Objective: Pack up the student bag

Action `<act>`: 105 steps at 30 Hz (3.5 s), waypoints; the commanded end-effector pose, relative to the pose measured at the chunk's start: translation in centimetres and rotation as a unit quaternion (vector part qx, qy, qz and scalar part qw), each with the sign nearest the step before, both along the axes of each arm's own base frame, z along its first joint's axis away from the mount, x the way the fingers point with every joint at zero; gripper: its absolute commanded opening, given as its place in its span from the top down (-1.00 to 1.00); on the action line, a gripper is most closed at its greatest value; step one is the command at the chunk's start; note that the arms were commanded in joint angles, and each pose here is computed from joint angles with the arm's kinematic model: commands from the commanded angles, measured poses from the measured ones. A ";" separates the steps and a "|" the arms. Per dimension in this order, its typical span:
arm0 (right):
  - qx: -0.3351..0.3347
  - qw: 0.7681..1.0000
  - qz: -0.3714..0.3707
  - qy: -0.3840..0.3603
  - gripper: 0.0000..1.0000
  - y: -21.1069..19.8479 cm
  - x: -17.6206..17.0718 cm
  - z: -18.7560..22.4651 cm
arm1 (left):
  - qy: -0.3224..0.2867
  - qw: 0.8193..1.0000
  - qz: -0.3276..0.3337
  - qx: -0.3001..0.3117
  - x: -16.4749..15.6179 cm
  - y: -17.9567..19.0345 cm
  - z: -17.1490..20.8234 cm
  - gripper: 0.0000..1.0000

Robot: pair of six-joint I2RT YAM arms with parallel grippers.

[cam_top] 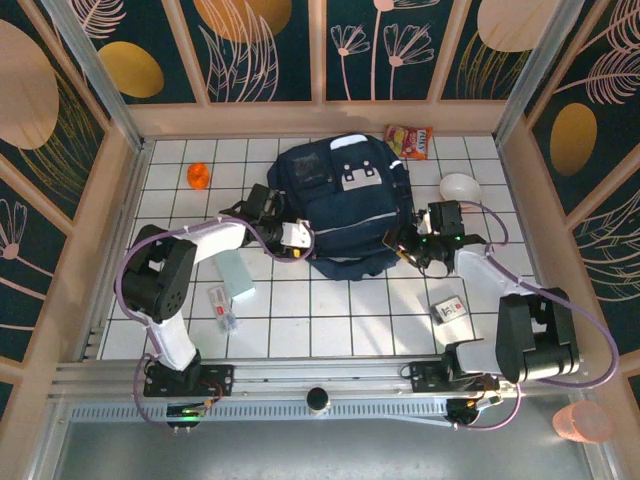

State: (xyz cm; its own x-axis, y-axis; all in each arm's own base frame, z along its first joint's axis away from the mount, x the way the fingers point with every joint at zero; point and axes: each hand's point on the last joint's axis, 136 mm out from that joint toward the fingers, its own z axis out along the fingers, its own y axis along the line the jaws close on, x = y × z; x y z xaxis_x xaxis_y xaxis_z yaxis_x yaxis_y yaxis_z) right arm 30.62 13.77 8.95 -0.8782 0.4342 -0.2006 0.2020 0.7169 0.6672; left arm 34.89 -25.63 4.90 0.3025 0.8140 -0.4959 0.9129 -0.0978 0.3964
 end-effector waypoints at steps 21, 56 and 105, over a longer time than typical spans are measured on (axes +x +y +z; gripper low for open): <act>-0.164 0.970 0.103 -0.150 -0.15 3.8 0.3 9.6 | 0.074 0.974 -0.008 -0.212 -9.2 -6.2 6.1 0.85; -0.148 0.981 0.125 0.017 -0.19 10.0 -5.1 2.7 | -0.089 0.978 -0.064 -0.178 -9.3 -5.5 5.1 1.00; -0.152 0.988 -0.025 -0.034 1.00 2.4 -2.0 3.3 | -0.090 0.983 0.021 -0.161 -8.0 -3.4 4.7 1.00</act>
State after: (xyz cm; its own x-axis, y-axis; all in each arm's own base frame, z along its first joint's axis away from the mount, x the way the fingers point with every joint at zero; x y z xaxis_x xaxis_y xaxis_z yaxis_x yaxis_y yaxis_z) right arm 27.79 18.27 11.95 -0.8666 0.3570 -0.3486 0.1907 0.8825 0.4298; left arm 26.50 -30.43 9.83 0.4305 0.6052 -0.6696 0.8219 0.0438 0.5680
